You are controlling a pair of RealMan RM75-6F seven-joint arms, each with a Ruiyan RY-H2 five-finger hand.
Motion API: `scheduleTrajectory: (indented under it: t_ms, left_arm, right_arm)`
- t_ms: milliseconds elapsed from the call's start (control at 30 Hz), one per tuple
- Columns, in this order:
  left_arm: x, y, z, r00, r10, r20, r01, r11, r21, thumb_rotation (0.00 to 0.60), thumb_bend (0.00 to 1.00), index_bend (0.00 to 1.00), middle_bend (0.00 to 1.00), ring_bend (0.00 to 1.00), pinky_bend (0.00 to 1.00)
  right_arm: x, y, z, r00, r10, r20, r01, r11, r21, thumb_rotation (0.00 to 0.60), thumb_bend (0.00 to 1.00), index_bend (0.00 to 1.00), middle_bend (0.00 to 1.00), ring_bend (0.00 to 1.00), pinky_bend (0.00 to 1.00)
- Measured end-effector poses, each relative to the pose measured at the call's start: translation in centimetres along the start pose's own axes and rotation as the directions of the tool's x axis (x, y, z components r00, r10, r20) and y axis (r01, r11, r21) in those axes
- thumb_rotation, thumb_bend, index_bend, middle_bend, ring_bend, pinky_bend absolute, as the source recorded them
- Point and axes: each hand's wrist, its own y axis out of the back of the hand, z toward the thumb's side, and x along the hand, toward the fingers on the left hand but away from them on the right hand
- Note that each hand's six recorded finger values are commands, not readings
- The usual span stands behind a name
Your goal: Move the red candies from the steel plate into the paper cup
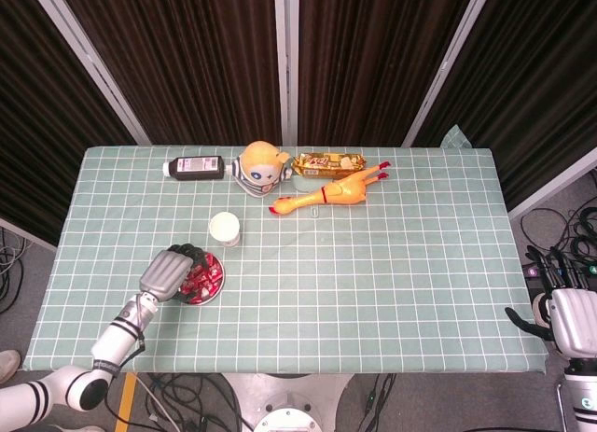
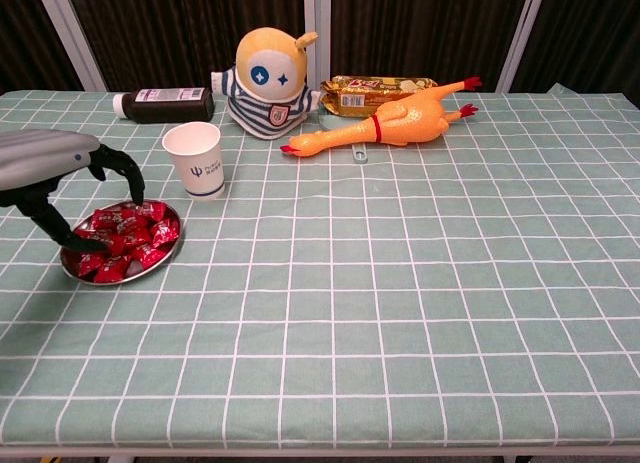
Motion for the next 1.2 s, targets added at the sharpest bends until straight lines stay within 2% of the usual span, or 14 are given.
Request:
scheduleTrajectory:
  t_ms: [167,367,833,1200]
  left_arm:
    - [0.3,-0.8,-0.5,0.999,0.003,-0.046,-0.001,0.999,0.040,0.600,0.23,0.49,0.34,0.22,0.27]
    - [0.6,-1.7,-1.1,0.995,-0.002,-0.095,0.007,0.999,0.045,0.600,0.26,0.50,0.34,0.20,0.27]
    - [0.4,-2.4,-1.5,0.992,-0.027,-0.123,0.031,0.999,0.030,0.600,0.28,0.52,0.34,0.20,0.27]
    - [0.4,-3.0,-1.7,0.992,-0.021,-0.121,0.021,1.000,0.000,0.600,0.41,0.61,0.34,0.20,0.26]
  right_arm:
    - [-0.1,-0.1,0.0,1.000,0.004,-0.004,-0.004,1.000,-0.003,0.600,0.10,0.05,0.18,0.01,0.10]
    - [-0.1,-0.2,0.0,1.000,0.009,-0.005,-0.009,1.000,-0.007,0.600,0.10,0.05,0.18,0.01,0.10]
    - [0.2,0.0,0.1,1.000,0.008,-0.007,-0.008,1.000,-0.010,0.600,0.09,0.05,0.18,0.01,0.10]
    - [0.6,0.1,0.5,1.000,0.008,-0.014,-0.008,1.000,-0.007,0.600,0.08,0.04,0.19,0.01,0.10]
